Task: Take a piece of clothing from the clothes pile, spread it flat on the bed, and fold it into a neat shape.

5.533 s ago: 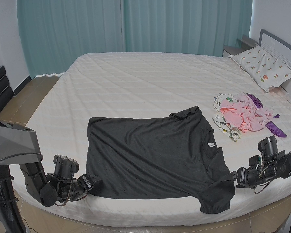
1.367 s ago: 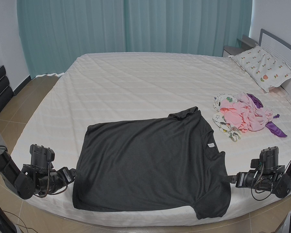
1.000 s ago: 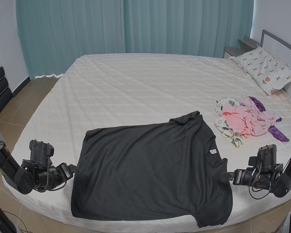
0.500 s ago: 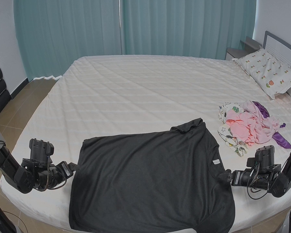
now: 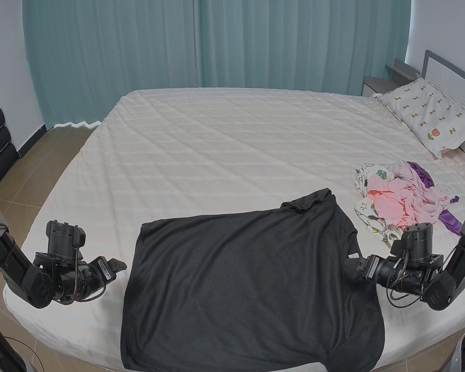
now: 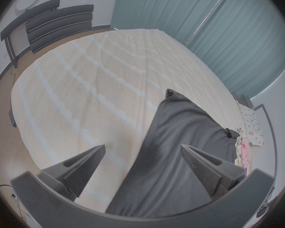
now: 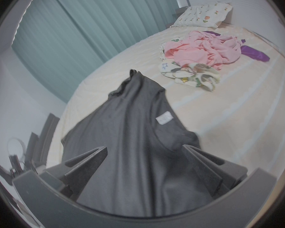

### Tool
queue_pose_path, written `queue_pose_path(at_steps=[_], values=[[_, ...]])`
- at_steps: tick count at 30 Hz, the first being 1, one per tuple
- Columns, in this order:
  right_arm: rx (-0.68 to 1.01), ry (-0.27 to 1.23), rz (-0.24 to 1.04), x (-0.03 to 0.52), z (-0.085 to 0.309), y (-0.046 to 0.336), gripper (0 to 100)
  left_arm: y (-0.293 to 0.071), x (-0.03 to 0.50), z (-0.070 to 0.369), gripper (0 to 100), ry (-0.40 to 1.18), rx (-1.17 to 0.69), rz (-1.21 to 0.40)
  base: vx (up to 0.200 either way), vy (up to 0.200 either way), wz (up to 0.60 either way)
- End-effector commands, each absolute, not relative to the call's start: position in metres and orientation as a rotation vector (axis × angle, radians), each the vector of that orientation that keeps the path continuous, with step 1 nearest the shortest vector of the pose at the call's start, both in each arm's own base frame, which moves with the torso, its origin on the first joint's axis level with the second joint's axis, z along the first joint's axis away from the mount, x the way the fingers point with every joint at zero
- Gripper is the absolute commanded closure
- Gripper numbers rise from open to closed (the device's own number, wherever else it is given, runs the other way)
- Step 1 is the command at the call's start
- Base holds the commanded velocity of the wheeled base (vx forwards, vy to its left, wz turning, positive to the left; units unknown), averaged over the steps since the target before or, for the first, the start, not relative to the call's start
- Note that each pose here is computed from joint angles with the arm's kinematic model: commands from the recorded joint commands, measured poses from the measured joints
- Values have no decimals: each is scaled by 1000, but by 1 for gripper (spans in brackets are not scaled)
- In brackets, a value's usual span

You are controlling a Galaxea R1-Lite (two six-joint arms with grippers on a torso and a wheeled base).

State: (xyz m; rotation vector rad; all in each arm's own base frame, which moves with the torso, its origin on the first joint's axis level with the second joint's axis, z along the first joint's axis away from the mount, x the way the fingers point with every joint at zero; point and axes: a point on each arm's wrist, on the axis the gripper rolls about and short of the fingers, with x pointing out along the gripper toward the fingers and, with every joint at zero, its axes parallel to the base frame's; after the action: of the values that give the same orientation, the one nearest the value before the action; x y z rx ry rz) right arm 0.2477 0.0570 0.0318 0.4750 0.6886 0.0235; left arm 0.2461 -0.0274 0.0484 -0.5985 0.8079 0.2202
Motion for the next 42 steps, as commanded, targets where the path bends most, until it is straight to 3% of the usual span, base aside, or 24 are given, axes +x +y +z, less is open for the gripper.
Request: queue_pose_path(at_steps=[1, 9, 19, 28, 42], values=[[583, 603, 58, 276, 38, 93, 0, -28, 244, 54, 0, 790, -619, 216, 0, 0, 0], [777, 482, 46, 348, 42, 115, 0, -43, 240, 59, 0, 778, -773, 216, 0, 0, 0], [784, 561, 27, 407, 12, 147, 0, -48, 238, 66, 0, 763, -921, 187, 0, 0, 0], [776, 582, 10, 432, -5, 157, 0, -47, 229, 62, 0, 803, -929, 166, 67, 0, 0], [788, 529, 29, 444, 1, 158, 0, -47, 227, 62, 0, 806, -928, 168, 0, 0, 0]])
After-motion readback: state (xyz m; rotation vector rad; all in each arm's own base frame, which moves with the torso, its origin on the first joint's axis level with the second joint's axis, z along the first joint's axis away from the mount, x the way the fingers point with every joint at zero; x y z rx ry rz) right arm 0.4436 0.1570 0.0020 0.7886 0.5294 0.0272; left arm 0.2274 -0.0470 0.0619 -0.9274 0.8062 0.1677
